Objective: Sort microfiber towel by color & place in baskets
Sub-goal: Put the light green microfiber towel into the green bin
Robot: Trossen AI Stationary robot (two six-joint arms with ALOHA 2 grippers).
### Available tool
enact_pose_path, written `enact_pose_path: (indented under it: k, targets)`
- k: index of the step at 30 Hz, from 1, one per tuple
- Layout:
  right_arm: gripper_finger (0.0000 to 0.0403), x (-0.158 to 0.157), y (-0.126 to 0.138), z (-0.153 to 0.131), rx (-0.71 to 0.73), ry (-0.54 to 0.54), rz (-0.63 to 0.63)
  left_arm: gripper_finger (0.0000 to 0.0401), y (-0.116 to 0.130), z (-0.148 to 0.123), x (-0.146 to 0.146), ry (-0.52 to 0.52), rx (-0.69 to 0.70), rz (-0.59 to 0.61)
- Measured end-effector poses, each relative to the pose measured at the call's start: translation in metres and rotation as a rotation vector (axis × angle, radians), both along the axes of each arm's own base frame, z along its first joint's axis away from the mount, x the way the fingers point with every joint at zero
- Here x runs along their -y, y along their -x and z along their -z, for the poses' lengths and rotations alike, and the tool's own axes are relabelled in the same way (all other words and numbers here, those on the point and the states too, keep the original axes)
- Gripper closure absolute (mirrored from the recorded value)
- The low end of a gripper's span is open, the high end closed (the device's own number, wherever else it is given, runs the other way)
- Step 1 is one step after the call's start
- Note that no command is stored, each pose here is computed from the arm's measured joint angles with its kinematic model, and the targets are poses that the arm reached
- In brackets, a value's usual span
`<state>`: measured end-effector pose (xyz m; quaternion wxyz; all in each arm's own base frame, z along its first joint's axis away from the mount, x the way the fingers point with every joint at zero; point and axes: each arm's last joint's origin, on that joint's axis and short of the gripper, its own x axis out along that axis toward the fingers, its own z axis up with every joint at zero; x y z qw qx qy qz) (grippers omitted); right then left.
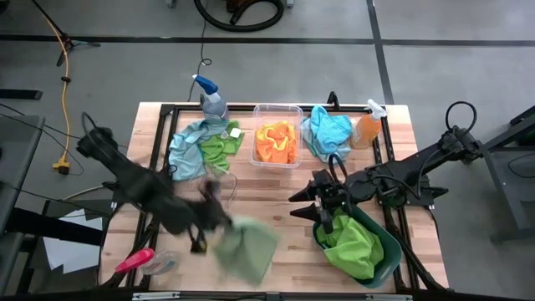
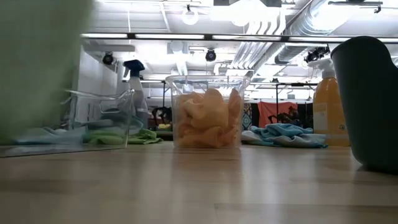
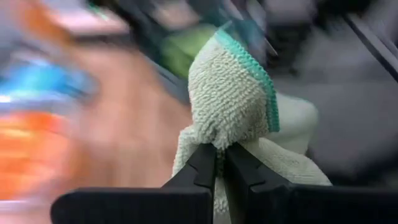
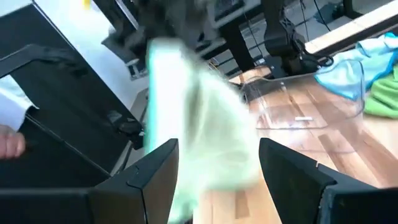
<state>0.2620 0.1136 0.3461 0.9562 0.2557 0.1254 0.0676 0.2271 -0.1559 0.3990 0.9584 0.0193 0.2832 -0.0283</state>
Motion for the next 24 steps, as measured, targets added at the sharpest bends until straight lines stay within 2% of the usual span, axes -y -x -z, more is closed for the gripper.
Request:
enact_pose_path:
  k: [5,11,15,17,20,24]
  targets:
    - [0.0183,-0.002,-0.001,-0.008,0.088,0.008,-0.061,0.0401,0.029,-0.038,-0.042,-0.082,0.214,-0.245]
    - [0.0183,-0.002,-0.001,-0.026,0.281,0.035,-0.079,0.0401,0.045,-0.053,-0.067,-0.131,0.294,-0.383]
    - [0.0183,0.003,-0.002,-0.038,0.414,0.094,-0.051,0.0401,0.044,-0.054,-0.074,-0.146,0.297,-0.412]
    - [0.0183,0.008,-0.004,-0.046,0.430,0.146,-0.034,0.0401,0.042,-0.054,-0.077,-0.150,0.288,-0.410]
    - [0.0183,0.019,-0.007,-0.061,0.408,0.234,-0.002,0.0401,0.038,-0.053,-0.084,-0.135,0.266,-0.382]
    - [0.0183,0.035,-0.016,-0.075,0.305,0.353,0.078,0.0401,0.029,-0.055,-0.099,-0.141,0.251,-0.266]
